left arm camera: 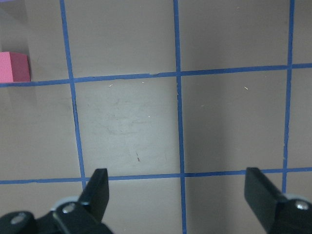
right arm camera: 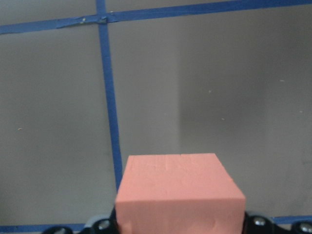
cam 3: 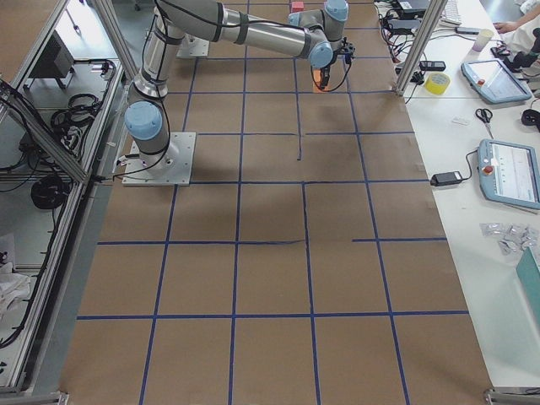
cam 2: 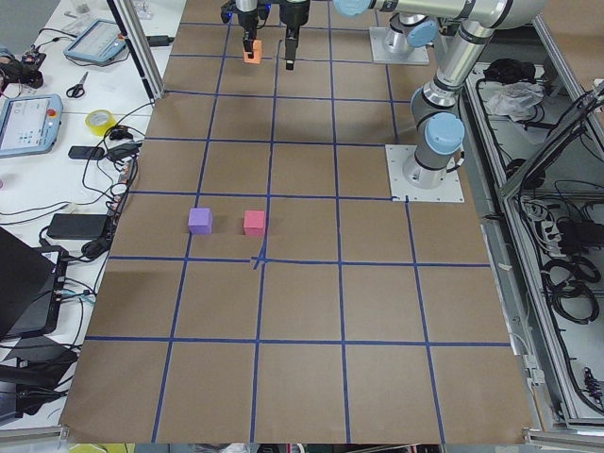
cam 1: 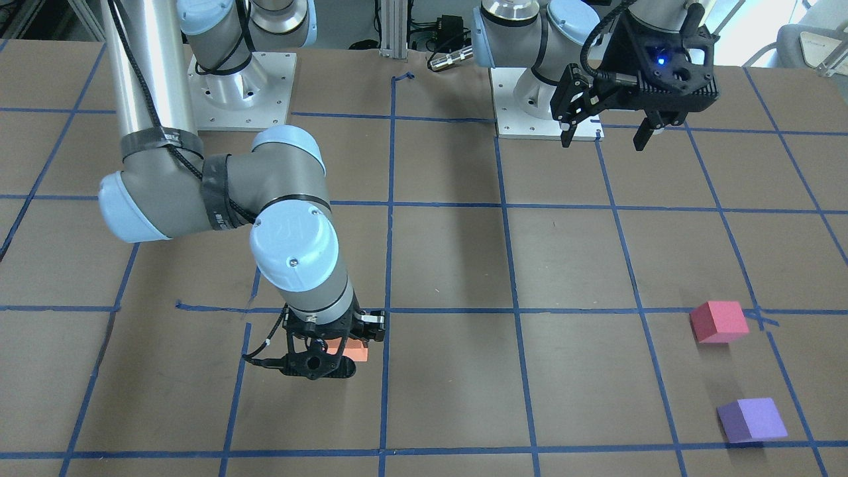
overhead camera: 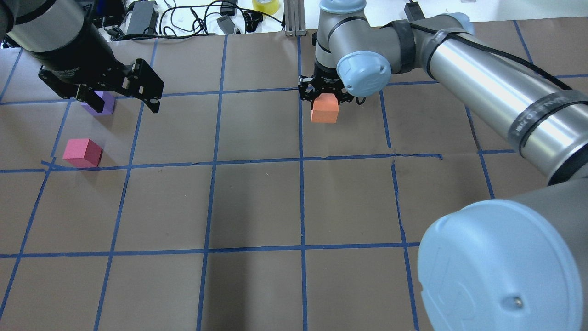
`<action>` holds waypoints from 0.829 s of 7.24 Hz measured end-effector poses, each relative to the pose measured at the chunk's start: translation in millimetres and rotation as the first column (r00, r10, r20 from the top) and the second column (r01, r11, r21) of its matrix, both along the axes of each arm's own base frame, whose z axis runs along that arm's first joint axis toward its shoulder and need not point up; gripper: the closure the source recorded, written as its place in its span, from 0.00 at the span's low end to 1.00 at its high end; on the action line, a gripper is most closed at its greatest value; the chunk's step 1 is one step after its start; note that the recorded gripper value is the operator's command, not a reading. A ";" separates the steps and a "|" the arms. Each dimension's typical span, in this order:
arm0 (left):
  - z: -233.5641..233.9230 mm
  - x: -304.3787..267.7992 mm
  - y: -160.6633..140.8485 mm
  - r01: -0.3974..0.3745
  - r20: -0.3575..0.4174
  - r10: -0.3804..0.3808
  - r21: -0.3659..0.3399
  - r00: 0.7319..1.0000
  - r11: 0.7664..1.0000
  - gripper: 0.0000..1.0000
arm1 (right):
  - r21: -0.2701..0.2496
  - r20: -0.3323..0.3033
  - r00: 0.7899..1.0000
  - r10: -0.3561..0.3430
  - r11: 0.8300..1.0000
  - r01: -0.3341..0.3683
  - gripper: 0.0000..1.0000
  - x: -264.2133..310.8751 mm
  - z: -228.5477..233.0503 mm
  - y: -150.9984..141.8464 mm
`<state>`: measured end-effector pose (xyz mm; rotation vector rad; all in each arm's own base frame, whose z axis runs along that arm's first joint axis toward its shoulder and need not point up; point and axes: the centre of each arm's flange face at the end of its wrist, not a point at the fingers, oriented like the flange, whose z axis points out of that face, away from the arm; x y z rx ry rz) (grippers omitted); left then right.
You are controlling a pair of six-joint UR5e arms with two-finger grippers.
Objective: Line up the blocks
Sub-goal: 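Carry the orange cube with the right gripper toward the table center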
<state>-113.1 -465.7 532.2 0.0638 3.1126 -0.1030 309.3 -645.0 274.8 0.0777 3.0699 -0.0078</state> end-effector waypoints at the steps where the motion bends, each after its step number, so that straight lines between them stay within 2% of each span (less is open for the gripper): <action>1: -0.3 0.2 1.4 0.001 0.001 -0.001 0.008 1.000 1.000 0.00 | 0.007 0.003 1.000 0.018 1.000 -0.018 0.95 18.3 -13.0 -1.3; 4: 0.1 1.1 4.1 0.057 0.004 -0.058 0.027 0.998 0.998 0.00 | -0.009 0.011 0.999 0.041 0.999 -0.041 0.87 63.8 -54.1 2.6; 5: 0.0 0.9 4.2 0.066 0.005 -0.066 0.028 0.998 0.997 0.00 | -0.015 0.013 0.999 0.045 0.999 -0.045 0.80 70.2 -62.5 2.8; 6: 0.2 0.2 4.5 0.070 0.009 -0.070 0.028 0.997 0.997 0.00 | -0.012 0.013 0.999 0.052 0.999 -0.052 0.79 77.7 -70.4 4.9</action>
